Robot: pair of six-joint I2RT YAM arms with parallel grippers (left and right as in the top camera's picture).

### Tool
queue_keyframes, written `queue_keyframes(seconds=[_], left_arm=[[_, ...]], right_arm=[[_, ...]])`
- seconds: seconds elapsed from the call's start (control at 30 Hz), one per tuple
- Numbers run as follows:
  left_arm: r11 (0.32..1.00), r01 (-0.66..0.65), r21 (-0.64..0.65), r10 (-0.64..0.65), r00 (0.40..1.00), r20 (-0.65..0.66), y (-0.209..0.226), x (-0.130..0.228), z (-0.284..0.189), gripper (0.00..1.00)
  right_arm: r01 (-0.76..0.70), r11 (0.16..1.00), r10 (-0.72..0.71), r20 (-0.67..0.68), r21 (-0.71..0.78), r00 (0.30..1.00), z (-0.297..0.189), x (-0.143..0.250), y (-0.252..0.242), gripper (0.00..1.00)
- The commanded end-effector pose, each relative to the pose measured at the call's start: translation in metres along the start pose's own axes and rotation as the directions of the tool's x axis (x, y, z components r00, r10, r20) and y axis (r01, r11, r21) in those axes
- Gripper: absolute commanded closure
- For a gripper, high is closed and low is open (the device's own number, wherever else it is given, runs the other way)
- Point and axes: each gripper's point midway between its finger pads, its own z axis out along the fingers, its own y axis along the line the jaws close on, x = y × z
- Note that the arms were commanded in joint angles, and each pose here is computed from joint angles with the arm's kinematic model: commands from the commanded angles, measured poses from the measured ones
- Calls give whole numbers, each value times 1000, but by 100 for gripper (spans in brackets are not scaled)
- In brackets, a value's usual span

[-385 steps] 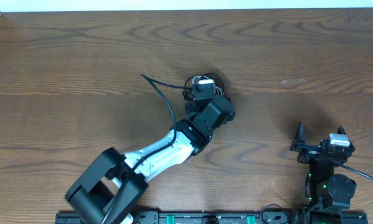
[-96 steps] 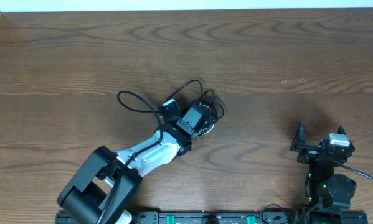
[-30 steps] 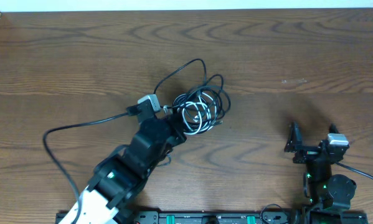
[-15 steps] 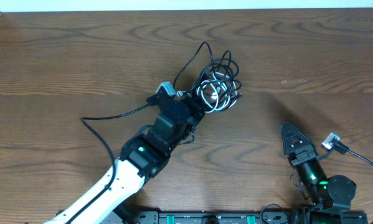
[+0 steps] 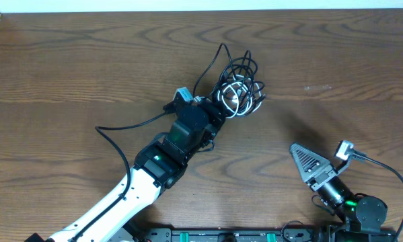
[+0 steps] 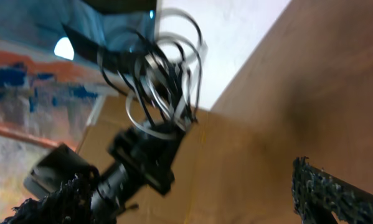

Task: Untangle cables
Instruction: 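Move the right gripper toward the held bundle under the left gripper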

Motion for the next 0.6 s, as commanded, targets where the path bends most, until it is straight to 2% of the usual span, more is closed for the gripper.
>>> queue_keyframes(seconds=[0.0, 0.1, 0.13, 0.27, 0.33, 0.4, 0.43, 0.57], left_arm=[[999, 12, 38, -11, 1000, -19, -11, 2, -2, 89], [997, -47, 64, 52, 996, -68, -16, 11, -2, 88], [996, -64, 69, 69, 994, -79, -17, 13, -2, 89], [995, -68, 74, 77, 990, -119, -17, 20, -3, 89], [995, -69, 76, 79, 988, -136, -17, 23, -4, 90], [995, -68, 78, 79, 985, -152, -17, 26, -4, 89], [995, -68, 80, 80, 983, -166, -18, 28, -4, 92], [991, -96, 89, 112, 976, -187, -18, 32, -5, 92]], right_arm=[[24, 1000, -23, -20, 12, 1000, 0, 4, -4, 1], [7, 1000, -8, 26, 17, 1000, 0, -4, -4, 2], [25, 999, -26, 42, 21, 999, 0, -7, -4, 10], [42, 999, -43, 68, 15, 997, 0, -11, -2, 19], [44, 999, -45, 87, 18, 995, 0, -15, -2, 29], [11, 1000, -13, 109, 21, 994, -1, -18, -3, 34], [-24, 1000, 22, 116, 18, 993, -1, -20, -3, 36], [-50, 999, 51, 85, -16, 995, 1, -13, 5, 37]])
